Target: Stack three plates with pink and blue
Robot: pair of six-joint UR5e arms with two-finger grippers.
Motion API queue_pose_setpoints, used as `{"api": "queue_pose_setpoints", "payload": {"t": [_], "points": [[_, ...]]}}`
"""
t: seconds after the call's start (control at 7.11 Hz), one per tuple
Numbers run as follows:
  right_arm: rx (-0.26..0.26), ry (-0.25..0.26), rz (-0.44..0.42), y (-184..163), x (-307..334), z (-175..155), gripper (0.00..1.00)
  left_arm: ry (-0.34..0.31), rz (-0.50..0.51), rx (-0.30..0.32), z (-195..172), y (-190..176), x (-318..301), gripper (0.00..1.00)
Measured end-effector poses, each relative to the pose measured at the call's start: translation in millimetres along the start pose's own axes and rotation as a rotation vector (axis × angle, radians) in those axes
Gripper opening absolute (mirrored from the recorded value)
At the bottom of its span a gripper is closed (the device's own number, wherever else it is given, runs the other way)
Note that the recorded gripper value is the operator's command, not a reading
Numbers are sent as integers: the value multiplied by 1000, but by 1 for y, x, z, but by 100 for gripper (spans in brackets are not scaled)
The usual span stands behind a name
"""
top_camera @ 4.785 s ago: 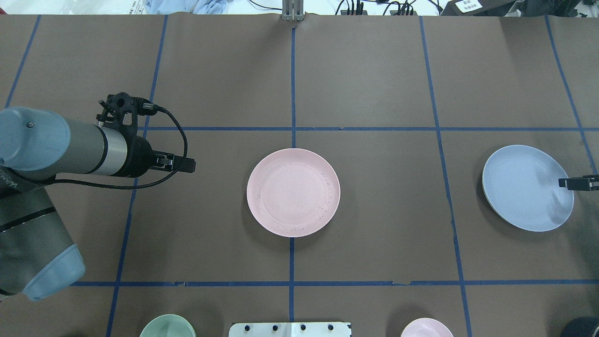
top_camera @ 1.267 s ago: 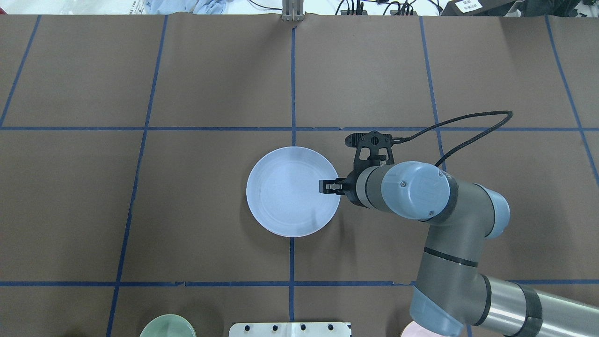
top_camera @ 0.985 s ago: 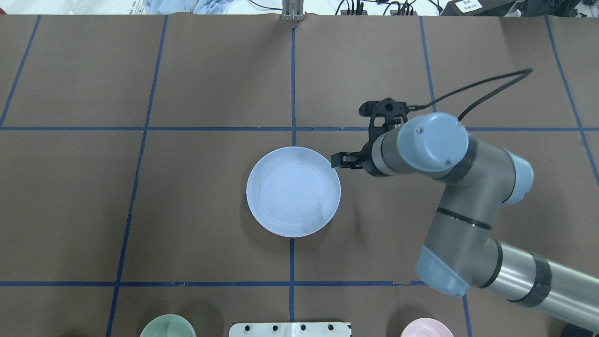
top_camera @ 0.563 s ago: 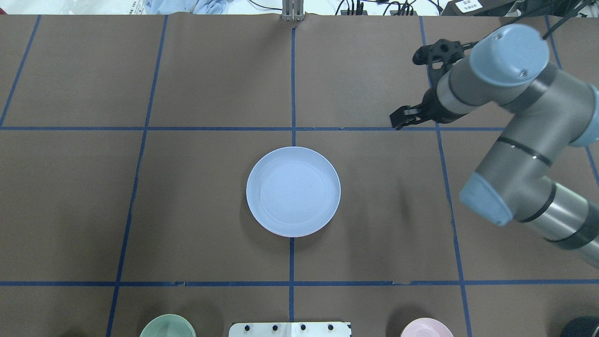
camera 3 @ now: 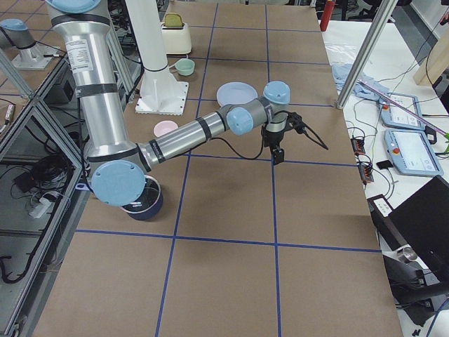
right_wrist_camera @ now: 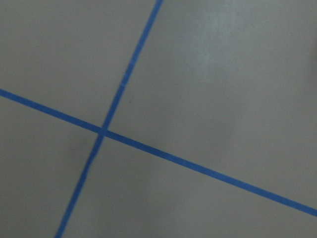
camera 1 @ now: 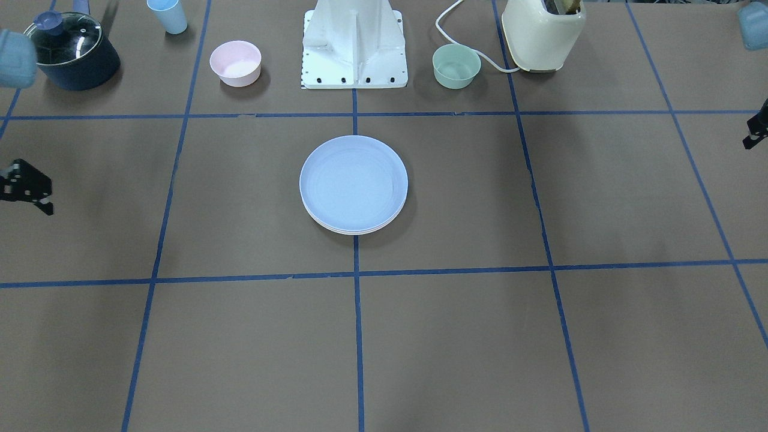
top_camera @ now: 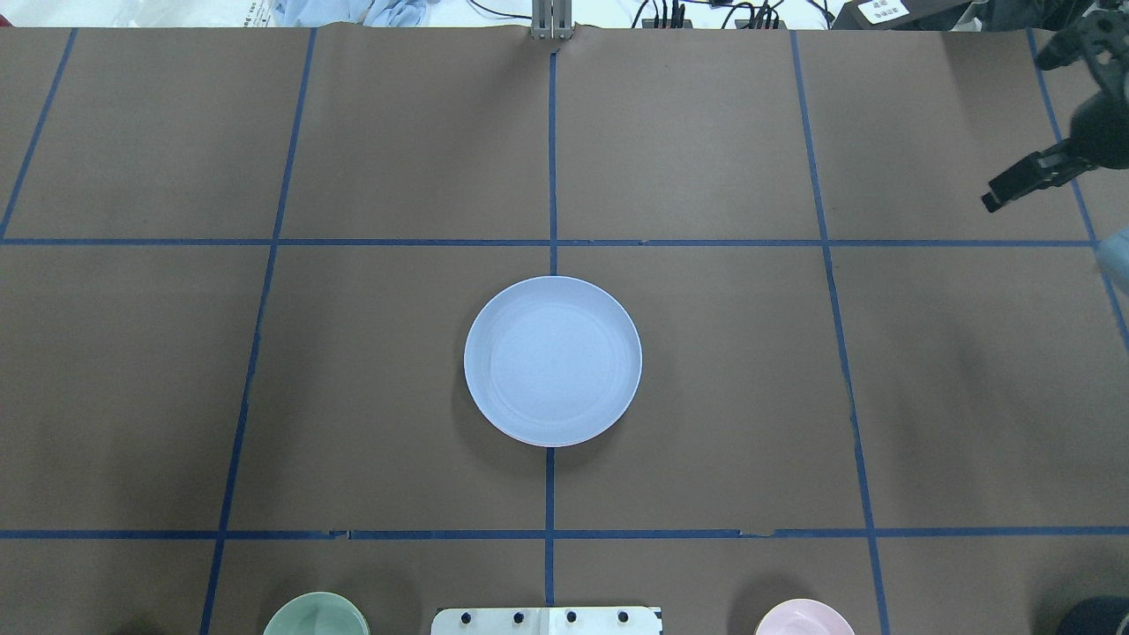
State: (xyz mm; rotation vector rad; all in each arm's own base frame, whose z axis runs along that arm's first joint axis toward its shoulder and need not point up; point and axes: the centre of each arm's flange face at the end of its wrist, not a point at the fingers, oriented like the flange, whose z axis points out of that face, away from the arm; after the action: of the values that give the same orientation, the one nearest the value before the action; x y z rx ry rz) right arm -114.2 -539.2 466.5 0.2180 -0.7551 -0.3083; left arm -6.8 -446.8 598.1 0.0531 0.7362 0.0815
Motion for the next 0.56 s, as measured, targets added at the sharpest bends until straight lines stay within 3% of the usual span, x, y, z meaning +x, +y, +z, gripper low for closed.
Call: {"api": "queue_pose_setpoints", "payload": {"t": [0.42, 0.56], "points": [[-78, 47, 78, 104, 125, 16, 100, -4, 30, -22, -13, 13, -38, 100], [-73, 63, 88, 130, 156, 7, 100, -4, 35, -15, -19, 16, -49, 100]]}}
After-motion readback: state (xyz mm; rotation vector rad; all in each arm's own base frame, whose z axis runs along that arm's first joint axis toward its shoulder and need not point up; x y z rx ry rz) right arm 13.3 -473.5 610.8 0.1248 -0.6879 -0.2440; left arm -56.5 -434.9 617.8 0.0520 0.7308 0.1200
